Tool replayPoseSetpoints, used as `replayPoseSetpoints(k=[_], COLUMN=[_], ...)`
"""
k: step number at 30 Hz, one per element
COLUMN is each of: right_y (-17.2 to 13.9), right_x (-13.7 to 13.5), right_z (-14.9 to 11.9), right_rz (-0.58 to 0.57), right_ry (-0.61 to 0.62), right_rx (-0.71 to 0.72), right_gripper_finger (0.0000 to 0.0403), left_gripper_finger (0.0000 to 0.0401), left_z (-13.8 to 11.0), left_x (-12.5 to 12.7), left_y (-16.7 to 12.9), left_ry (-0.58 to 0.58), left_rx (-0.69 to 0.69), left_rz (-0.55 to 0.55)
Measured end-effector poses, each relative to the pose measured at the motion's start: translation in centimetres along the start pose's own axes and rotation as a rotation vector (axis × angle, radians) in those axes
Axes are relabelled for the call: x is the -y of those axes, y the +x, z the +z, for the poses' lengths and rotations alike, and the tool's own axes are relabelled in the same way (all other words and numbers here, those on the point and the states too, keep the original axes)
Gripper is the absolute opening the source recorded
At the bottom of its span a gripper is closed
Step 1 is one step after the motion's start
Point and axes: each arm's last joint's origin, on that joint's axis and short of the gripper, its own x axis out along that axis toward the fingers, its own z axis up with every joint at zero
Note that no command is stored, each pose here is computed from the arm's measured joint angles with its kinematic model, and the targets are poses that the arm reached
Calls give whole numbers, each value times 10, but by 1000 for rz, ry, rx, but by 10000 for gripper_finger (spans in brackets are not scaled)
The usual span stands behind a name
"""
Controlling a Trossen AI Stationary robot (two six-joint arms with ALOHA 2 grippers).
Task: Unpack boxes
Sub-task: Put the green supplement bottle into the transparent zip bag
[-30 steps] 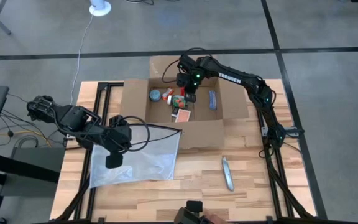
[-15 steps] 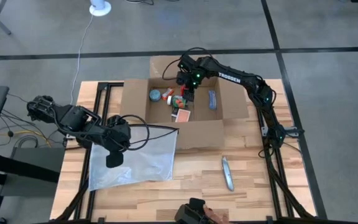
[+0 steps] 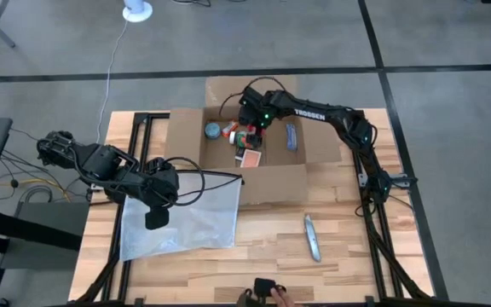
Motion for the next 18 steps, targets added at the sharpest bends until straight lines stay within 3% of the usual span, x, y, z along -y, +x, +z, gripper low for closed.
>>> replayPoseSetpoints(k=[5,12,18], right_y=[31,59,57], right_x=[-14,-13,-12], right_z=[-5,-14,-11], right_rz=[27,46,26], right_ry=[-82,-41,-30], right_rx=[-43,-112,-115], right_gripper_finger=[379,366,251], left_gripper_finger=[0,0,0], left_z=[0,0,0], left_x=[0,0,0], left_y=[0,0,0], left_ry=[2,2,12], left_rx=[0,2,4], left_rz=[0,-1,2])
